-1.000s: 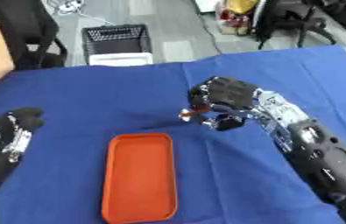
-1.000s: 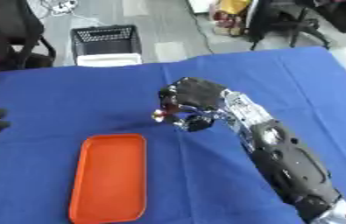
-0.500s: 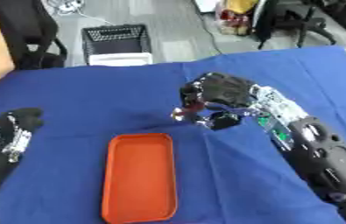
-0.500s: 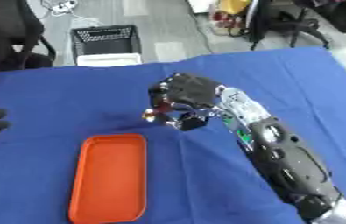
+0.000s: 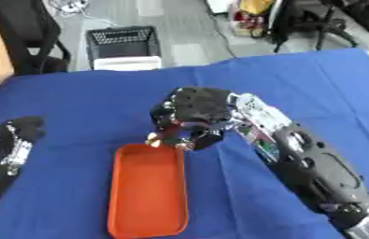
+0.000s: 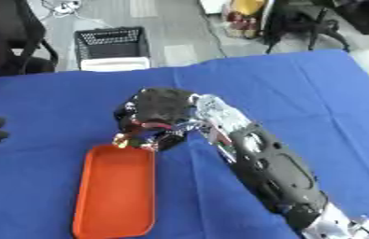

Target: Pick up objects on the table and place them in the box.

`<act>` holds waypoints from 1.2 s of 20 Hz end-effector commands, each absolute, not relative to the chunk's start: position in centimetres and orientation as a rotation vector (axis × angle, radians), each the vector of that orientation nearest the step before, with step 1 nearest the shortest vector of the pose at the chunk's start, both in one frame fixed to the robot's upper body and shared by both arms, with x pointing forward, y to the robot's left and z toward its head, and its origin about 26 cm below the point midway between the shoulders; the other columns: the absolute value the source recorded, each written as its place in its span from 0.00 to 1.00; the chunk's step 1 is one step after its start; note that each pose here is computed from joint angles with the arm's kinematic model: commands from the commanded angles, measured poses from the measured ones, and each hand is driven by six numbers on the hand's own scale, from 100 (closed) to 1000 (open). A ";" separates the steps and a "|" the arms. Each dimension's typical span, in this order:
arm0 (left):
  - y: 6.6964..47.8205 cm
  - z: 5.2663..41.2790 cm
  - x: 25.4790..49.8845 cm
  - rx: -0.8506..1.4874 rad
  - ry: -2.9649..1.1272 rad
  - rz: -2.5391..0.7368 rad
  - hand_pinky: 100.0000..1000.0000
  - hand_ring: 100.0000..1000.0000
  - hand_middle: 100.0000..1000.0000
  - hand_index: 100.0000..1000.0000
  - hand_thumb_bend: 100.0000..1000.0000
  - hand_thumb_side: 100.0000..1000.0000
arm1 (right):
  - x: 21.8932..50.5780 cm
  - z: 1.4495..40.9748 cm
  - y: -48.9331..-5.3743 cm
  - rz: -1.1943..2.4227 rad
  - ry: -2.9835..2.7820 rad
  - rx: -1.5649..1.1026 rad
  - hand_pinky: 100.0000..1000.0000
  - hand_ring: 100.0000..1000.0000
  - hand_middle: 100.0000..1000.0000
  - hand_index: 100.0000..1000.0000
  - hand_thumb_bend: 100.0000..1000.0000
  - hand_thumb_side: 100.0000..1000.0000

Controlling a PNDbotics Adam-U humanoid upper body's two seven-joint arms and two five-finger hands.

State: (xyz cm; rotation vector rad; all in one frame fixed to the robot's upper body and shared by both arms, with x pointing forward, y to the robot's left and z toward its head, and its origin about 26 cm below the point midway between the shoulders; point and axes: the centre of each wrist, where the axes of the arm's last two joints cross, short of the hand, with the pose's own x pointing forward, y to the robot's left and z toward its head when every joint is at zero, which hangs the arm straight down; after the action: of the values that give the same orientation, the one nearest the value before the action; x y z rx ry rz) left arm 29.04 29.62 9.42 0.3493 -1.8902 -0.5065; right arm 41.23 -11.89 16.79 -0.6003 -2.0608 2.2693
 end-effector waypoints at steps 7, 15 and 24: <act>29.4 10.1 29.3 0.348 -1.914 -0.515 0.82 0.73 0.82 0.77 0.22 0.84 | 41.9 16.1 -12.1 2.381 -1.896 -0.585 0.51 0.69 0.74 0.80 0.00 0.63; 29.4 10.1 29.3 0.349 -1.914 -0.515 0.82 0.74 0.82 0.78 0.22 0.85 | 42.1 15.6 -12.6 2.398 -1.827 -0.563 0.52 0.70 0.75 0.81 0.00 0.69; 29.4 10.1 29.3 0.349 -1.914 -0.513 0.82 0.74 0.82 0.78 0.22 0.85 | 42.0 15.7 -13.0 2.382 -1.820 -0.566 0.52 0.69 0.74 0.81 0.00 0.68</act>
State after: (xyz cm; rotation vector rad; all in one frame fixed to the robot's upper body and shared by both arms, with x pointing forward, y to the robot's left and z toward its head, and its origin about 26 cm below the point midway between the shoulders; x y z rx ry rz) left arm 29.11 29.47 9.43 0.3437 -1.8927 -0.5031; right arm 41.96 -12.63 14.77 -0.5399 -1.8068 2.3855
